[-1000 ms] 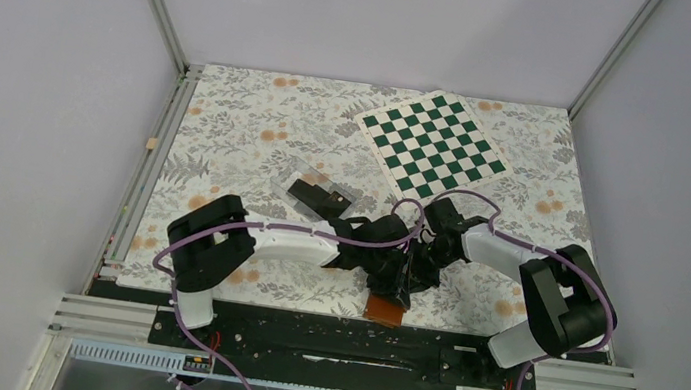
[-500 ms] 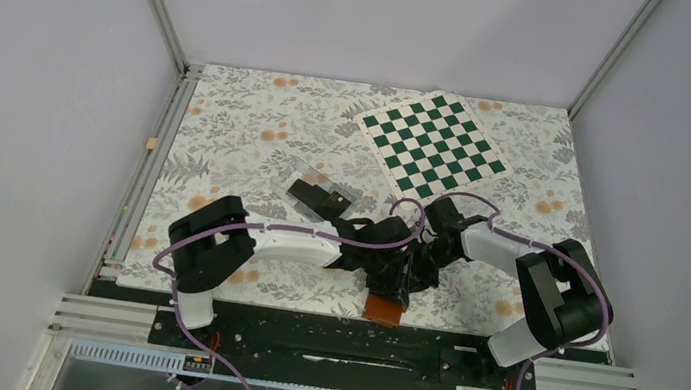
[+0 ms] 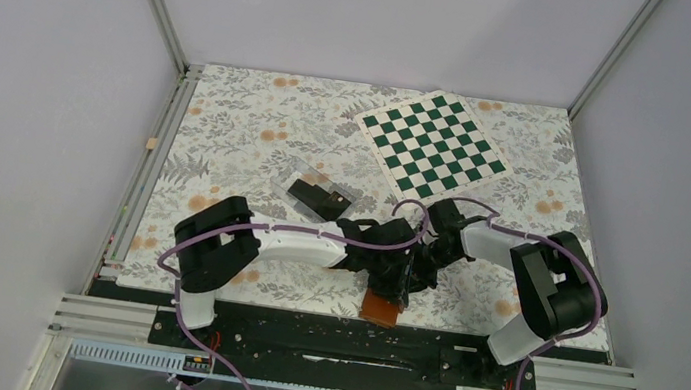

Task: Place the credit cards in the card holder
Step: Close the card holder at the center of the board.

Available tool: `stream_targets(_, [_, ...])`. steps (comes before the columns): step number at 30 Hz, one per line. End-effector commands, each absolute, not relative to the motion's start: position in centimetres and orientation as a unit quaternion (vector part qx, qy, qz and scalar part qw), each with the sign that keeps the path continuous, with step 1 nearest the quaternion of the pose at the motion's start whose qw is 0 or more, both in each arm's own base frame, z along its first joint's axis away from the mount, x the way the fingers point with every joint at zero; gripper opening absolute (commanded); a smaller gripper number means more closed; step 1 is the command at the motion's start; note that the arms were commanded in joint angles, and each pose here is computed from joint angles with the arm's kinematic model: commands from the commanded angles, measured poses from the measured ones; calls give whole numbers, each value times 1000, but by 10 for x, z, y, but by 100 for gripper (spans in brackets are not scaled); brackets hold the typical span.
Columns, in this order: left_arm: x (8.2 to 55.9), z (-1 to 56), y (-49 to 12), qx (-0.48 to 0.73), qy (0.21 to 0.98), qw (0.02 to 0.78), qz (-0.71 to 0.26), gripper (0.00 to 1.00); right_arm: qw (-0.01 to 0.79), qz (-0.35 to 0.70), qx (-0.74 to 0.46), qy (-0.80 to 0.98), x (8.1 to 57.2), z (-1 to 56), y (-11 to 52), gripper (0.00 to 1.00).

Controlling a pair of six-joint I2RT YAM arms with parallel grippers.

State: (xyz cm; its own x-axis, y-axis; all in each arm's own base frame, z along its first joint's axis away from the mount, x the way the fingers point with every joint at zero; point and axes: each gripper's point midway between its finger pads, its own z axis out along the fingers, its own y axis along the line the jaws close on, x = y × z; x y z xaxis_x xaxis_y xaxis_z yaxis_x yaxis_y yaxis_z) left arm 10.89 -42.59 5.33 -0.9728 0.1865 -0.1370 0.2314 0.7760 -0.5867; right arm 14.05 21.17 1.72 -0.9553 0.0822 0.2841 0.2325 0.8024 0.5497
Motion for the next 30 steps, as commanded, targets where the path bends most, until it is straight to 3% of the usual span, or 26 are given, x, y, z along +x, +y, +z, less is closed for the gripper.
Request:
stream_targets(1, [130, 31, -434, 109, 950, 85, -278, 22, 113, -261, -71, -956, 135, -13, 206, 12])
stream_targets(6, [128, 31, -435, 113, 950, 83, -279, 0, 113, -262, -72, -956, 135, -13, 206, 13])
stream_targets(30, [138, 50, -387, 98, 951, 135, -260, 0, 108, -253, -69, -959, 137, -11, 203, 12])
